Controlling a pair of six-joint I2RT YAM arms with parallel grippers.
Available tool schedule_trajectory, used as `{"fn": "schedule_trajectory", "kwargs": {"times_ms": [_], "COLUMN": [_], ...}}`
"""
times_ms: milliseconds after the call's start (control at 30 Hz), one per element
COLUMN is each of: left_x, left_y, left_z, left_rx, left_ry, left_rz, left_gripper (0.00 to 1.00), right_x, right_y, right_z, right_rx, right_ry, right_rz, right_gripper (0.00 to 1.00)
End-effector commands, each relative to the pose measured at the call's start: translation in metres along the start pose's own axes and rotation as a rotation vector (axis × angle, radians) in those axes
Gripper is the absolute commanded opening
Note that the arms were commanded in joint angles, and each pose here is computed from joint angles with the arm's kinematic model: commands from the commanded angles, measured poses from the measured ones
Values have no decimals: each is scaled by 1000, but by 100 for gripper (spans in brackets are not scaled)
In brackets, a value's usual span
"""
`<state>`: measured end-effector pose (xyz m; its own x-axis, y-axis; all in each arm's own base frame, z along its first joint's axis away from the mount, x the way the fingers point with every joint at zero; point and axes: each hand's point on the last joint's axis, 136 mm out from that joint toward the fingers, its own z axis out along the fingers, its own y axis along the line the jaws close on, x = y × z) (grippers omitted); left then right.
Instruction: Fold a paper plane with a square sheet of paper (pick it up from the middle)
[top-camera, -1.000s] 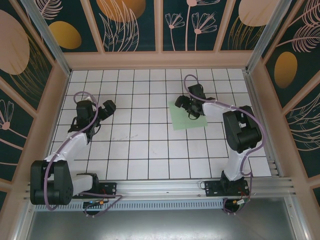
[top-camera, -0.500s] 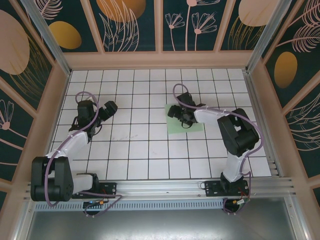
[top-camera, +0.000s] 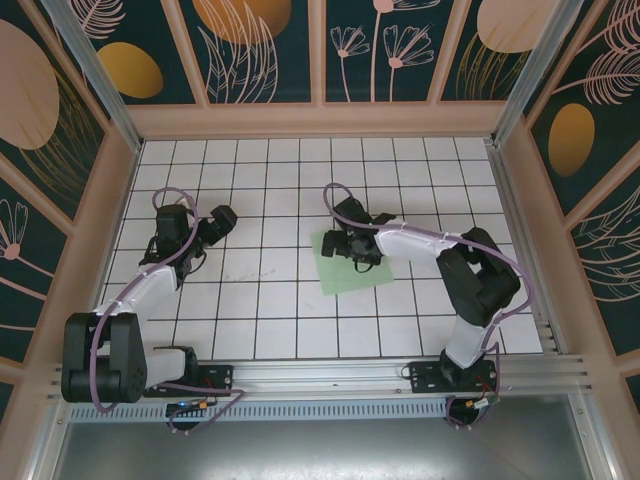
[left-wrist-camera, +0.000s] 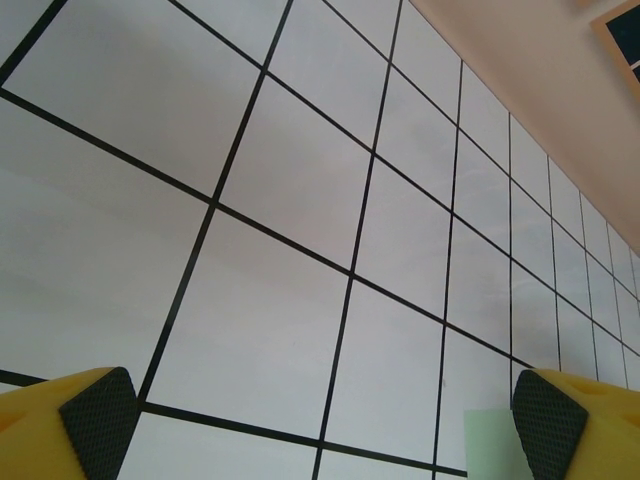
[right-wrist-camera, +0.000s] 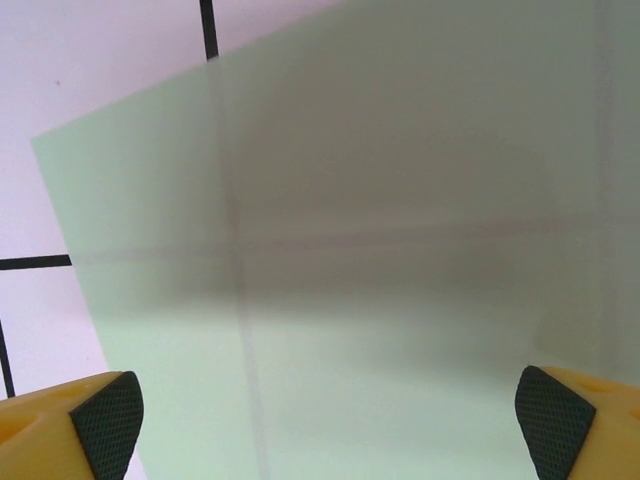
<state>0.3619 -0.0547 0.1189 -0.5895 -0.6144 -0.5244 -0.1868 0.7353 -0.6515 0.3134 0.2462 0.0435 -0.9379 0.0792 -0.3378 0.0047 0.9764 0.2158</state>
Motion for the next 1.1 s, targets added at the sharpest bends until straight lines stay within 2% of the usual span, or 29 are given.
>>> {"fn": "schedule_trajectory", "kwargs": {"times_ms": [0, 300, 700, 1067], "left_x": [2, 7, 9, 12], "left_y": [-3, -2, -3, -3], "left_z": [0, 2, 5, 5], "left_rx": [33, 42, 51, 56], "left_ry": [3, 21, 35, 46], "left_rz": [-16, -31, -46, -51], "left_gripper": [99, 98, 99, 99], "right_x": [7, 4, 38, 40], "right_y": [-13, -13, -47, -59], "right_z": [6, 25, 55, 62], "right_rx": [53, 84, 198, 243], "right_ry": [82, 128, 224, 215], "right_rz": [-161, -225, -204, -189], "right_gripper": [99, 99, 91, 85]}}
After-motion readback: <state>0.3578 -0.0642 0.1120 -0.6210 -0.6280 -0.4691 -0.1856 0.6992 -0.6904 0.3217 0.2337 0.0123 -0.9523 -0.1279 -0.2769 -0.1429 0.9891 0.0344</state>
